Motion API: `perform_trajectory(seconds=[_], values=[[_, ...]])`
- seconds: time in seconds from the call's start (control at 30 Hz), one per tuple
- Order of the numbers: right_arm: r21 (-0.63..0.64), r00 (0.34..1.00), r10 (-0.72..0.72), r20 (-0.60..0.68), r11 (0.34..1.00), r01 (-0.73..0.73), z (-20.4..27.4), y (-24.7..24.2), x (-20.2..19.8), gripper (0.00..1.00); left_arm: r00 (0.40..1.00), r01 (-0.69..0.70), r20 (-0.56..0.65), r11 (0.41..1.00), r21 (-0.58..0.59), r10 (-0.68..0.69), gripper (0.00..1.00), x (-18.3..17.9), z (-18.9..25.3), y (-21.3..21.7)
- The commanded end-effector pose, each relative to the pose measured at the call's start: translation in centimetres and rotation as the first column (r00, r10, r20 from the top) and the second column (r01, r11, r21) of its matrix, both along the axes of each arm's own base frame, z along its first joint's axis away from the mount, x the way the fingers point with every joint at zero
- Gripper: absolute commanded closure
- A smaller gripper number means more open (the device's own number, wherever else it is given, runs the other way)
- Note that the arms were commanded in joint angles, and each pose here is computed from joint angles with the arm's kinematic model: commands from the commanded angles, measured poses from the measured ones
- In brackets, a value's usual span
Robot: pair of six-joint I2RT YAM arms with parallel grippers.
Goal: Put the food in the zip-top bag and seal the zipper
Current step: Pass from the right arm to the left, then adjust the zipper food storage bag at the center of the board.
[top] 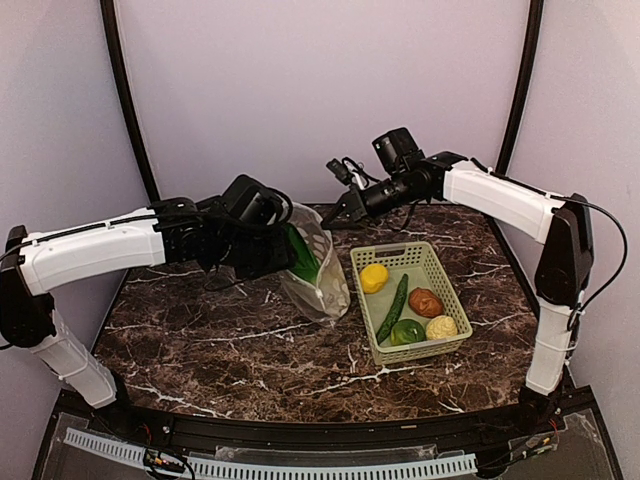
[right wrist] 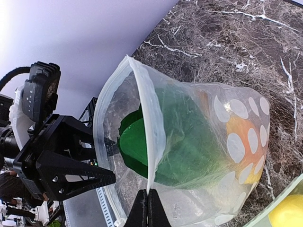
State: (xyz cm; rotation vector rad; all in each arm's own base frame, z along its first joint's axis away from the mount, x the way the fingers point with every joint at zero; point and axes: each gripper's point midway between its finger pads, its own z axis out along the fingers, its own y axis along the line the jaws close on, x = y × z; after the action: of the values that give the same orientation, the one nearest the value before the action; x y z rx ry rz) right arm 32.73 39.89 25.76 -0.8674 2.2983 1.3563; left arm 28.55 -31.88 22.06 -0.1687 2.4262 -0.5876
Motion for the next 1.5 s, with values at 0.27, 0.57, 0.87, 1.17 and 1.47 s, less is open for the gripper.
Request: perform_trajectory(seconds=[0.27, 0.57, 0.87, 1.17, 1.47], values=[[0.056, 1.0, 0.006, 0.018, 0.998, -0.007, 1.4, 0.9, 0.9, 1.0, 0.995, -0.041, -0.085, 0.999, 0.018, 0.043, 0.69, -2.1, -0.7, 0.5], [0.105, 0.998, 0.056, -0.009, 0.993, -0.055, 1.9, 1.2, -0.1, 1.0, 0.998, -0.059, -0.003, 0.997, 0.057, 0.06, 0.99, -1.4, 0.7, 1.6], [0.161, 0.975, 0.07, 0.21, 0.981, -0.105, 7.8, -3.8, 0.9, 0.28, 0.984, 0.158, 0.056, 0.978, 0.137, -0.167, 0.99, 0.1, 7.0, 3.7], [0.138, 0.971, 0.05, 0.235, 0.987, -0.084, 2.9, -12.5, 3.0, 0.37, 0.966, 0.256, -0.059, 0.955, 0.15, -0.25, 0.99, -0.3, 1.9, 1.8], [-0.302, 0.779, 0.375, 0.503, 0.92, -0.248, -5.2, -16.7, 0.5, 0.57, 0.922, 0.387, -0.032, 0.921, 0.041, -0.386, 0.99, -1.9, 4.4, -0.4]])
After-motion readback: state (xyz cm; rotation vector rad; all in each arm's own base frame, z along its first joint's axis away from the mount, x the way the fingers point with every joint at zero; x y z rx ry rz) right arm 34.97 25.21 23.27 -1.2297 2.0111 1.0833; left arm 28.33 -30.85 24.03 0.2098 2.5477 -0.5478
